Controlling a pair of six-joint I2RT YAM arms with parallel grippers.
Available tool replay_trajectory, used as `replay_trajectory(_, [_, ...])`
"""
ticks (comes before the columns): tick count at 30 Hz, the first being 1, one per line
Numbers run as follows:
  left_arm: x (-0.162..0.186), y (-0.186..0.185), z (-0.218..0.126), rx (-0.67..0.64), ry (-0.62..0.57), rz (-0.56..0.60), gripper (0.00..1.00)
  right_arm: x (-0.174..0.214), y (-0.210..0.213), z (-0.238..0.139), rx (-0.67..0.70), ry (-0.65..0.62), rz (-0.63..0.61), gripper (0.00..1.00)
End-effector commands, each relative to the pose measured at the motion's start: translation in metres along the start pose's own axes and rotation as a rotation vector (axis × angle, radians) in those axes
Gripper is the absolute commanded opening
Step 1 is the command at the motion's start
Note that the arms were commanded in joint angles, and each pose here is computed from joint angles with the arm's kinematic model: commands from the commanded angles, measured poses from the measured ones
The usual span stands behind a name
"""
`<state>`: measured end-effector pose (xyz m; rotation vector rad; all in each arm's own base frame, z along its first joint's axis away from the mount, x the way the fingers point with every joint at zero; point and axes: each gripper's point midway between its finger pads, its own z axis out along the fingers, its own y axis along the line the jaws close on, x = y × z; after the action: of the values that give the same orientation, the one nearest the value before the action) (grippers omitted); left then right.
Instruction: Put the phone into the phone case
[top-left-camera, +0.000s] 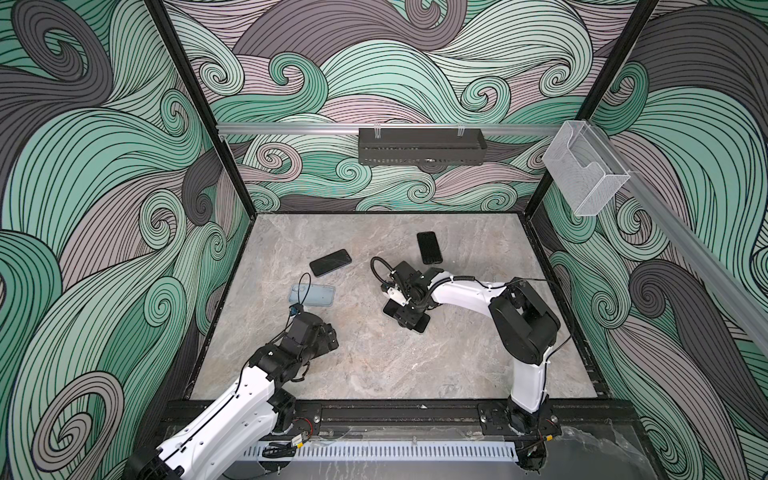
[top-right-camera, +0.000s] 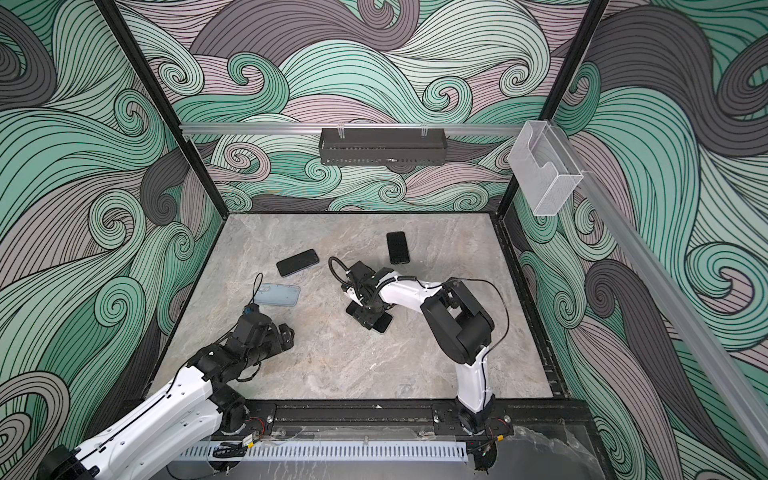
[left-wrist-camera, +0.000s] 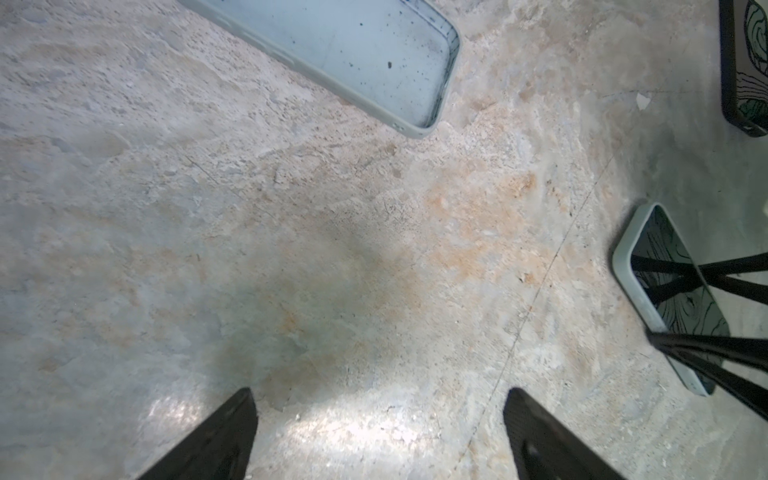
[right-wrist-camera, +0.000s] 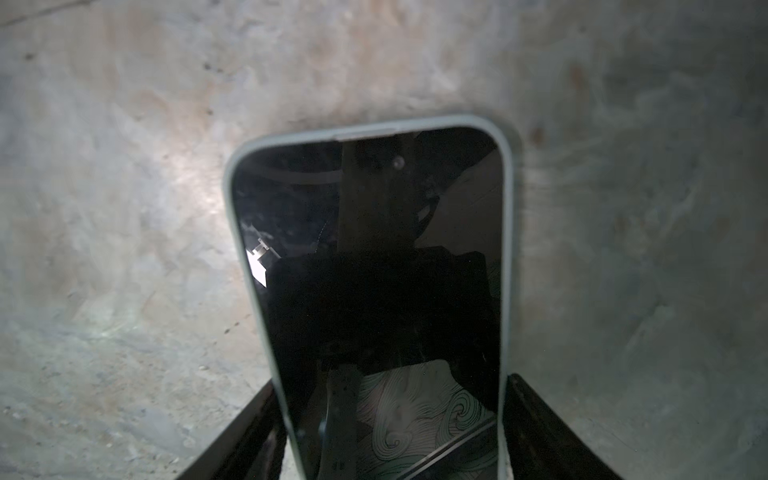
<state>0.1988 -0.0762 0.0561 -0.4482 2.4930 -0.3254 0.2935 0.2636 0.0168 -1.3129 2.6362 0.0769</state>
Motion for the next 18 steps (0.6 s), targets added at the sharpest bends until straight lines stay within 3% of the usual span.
replay_trajectory(1, [-0.012,-0.011,-0.007,0.027,-0.018,0.013,0.95,-0.004,-0.024,-0.018,0.031,-0.041,0.142,0.32])
replay_trajectory(13, [-0.018,-0.023,-0.006,0.041,0.004,0.052,0.95,-0.011,-0.116,-0.058,0.22,-0.166,0.403,0.26])
replay_trajectory(18, [-0.017,-0.025,-0.009,0.052,0.011,0.072,0.95,-0.012,-0.153,-0.065,0.231,-0.204,0.51,0.25])
